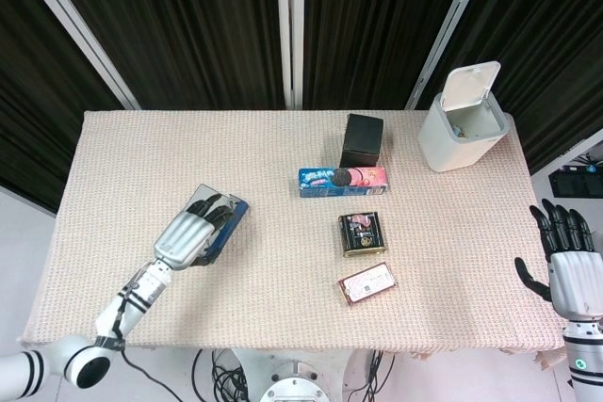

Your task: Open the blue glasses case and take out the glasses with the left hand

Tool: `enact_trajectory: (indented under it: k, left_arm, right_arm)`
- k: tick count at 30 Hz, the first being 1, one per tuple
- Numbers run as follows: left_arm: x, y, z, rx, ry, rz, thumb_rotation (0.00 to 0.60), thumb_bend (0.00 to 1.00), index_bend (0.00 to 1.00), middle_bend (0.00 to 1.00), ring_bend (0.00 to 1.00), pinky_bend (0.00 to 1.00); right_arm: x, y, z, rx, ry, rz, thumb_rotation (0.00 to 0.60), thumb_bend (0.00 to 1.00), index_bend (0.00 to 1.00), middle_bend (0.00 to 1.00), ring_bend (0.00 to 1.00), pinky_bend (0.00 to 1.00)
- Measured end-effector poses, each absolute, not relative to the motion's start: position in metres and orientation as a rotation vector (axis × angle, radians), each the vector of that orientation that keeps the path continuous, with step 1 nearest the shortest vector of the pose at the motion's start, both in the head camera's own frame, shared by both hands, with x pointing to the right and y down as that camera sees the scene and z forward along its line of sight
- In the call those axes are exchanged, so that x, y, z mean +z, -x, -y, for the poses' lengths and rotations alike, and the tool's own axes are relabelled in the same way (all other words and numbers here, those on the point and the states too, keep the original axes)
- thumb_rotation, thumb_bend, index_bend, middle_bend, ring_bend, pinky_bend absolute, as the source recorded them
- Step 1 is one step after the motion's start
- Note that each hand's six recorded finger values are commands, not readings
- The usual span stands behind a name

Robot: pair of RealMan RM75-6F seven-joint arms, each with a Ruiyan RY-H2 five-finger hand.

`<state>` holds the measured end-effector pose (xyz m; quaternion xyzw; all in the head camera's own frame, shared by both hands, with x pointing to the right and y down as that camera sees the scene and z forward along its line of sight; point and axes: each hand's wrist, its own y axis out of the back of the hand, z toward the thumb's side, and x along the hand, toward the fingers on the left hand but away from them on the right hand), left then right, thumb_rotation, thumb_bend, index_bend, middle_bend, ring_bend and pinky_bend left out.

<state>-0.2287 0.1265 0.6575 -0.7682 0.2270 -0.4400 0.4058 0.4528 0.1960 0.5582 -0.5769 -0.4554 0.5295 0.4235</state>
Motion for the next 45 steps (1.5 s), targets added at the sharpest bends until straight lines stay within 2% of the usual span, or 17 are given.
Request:
enact_trajectory:
  k: [3,13,21,26,29,45]
  left_arm:
    - [0.666,0.216,-0.121,-1.107,1.954,-0.528,0.6,0.3,0.27,0.0,0.0,0.08]
    - [0.707,0.187,-0.098,-1.241,1.955,-0.381,0.6,0.31,0.28,0.0,0.0,0.01]
    - [0.715,0.176,-0.093,-1.285,1.941,-0.35,0.6,0.48,0.28,0.0,0.0,0.01]
    - [0.718,0.177,-0.092,-1.314,1.915,-0.332,0.6,0.65,0.28,0.0,0.0,0.0]
    - [0.718,0.179,-0.091,-1.333,1.903,-0.322,0.6,0.7,0.28,0.0,0.0,0.0]
    - [0.72,0.194,-0.078,-1.466,1.824,-0.312,0.6,0.71,0.29,0.0,0.0,0.0]
  right_arm:
    - [0.56,-0.452,-0.195,1.328,1.445,1.139,0.6,0.27,0.0,0.0,0.0,0.0]
    - [0.561,-0.458,-0.194,1.344,1.437,1.157,0.6,0.27,0.0,0.0,0.0,0.0]
    - [0.564,-0.463,-0.194,1.35,1.446,1.164,0.6,0.27,0.0,0.0,0.0,0.0]
    - [0.563,-0.464,-0.194,1.346,1.444,1.165,0.6,0.27,0.0,0.0,0.0,0.0]
    - [0.562,-0.463,-0.194,1.345,1.443,1.165,0.6,0.27,0.0,0.0,0.0,0.0]
    - [0.563,-0.458,-0.192,1.34,1.448,1.154,0.6,0.27,0.0,0.0,0.0,0.0]
